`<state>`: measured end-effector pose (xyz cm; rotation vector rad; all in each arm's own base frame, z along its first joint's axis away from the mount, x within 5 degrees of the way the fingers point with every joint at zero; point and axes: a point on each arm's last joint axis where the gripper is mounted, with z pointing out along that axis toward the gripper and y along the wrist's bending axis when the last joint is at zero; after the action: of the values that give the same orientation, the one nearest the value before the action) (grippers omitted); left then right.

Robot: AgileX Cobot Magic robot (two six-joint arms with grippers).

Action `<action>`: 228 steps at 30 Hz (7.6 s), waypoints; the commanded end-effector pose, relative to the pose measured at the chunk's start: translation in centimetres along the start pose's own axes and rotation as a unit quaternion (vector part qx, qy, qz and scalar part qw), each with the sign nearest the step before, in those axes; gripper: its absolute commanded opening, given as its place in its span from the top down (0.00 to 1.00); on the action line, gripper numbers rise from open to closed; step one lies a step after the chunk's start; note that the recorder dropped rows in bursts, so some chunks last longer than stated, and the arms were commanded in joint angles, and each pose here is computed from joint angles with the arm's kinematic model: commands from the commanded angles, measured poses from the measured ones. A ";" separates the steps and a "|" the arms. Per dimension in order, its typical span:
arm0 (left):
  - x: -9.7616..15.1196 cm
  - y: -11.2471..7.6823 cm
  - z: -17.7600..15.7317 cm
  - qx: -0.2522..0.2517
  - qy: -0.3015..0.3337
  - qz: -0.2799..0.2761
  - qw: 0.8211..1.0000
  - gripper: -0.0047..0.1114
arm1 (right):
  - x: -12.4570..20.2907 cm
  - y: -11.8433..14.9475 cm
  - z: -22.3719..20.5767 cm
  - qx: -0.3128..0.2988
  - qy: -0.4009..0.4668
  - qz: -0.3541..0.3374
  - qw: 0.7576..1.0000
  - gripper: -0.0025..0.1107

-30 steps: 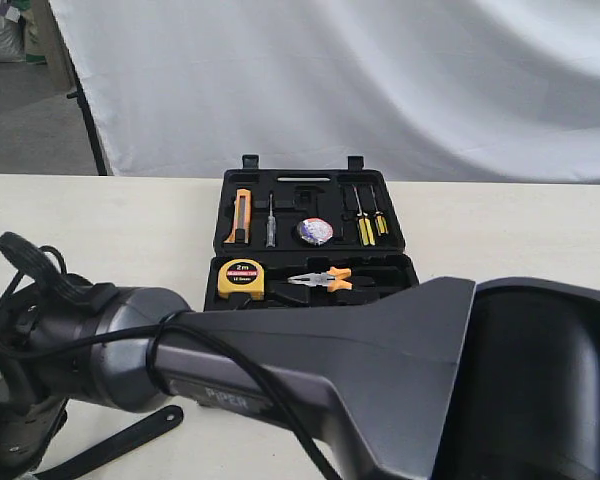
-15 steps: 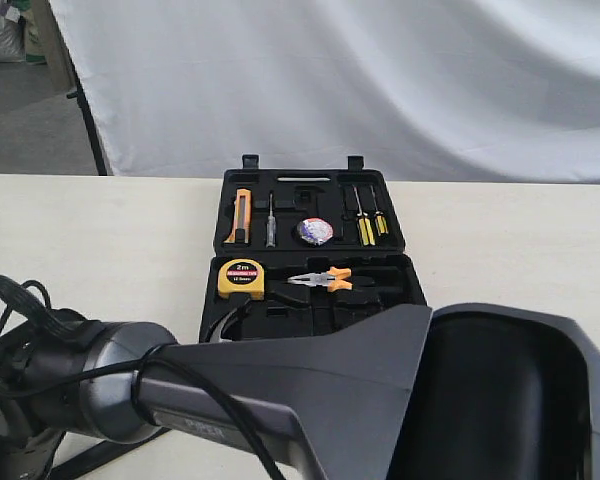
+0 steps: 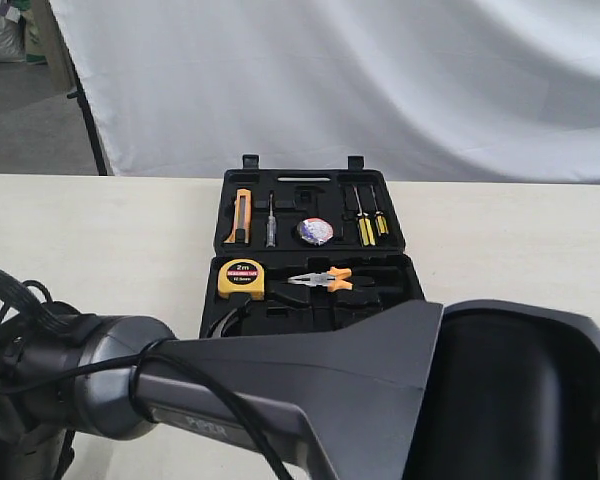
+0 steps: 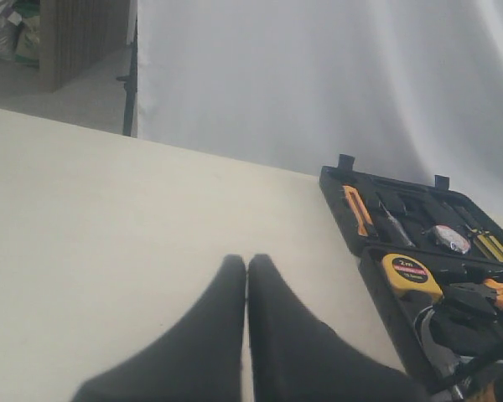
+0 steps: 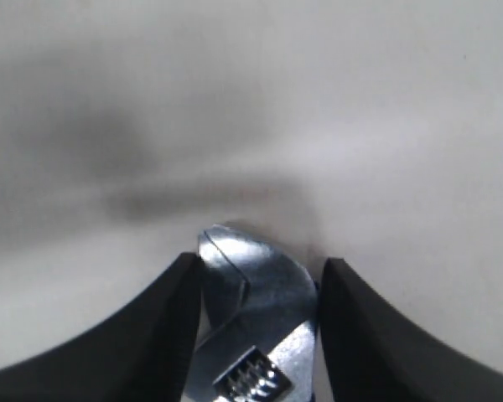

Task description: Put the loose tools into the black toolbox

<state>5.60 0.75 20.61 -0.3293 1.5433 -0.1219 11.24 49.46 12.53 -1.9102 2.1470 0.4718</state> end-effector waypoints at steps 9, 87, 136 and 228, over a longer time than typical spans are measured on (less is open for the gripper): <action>-0.2 0.1 0.0 -0.010 -0.010 0.000 1.000 0.95 | 3.1 -0.9 -0.4 0.019 0.123 -0.008 0.992 0.98; -0.2 0.1 0.0 -0.010 -0.010 0.000 1.000 0.95 | 11.7 -22.3 -9.9 0.137 0.178 0.308 0.925 0.45; -0.2 0.1 0.0 -0.010 -0.010 0.000 1.000 0.95 | 10.6 -21.5 -10.2 0.154 0.232 -0.034 0.960 0.98; -0.2 0.1 0.0 -0.010 -0.010 0.000 1.000 0.95 | 18.7 -26.3 -13.6 0.142 0.152 0.082 0.975 0.98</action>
<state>5.60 0.75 20.61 -0.3293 1.5433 -0.1219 35.43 24.86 15.39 -1.7649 2.4113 -0.0946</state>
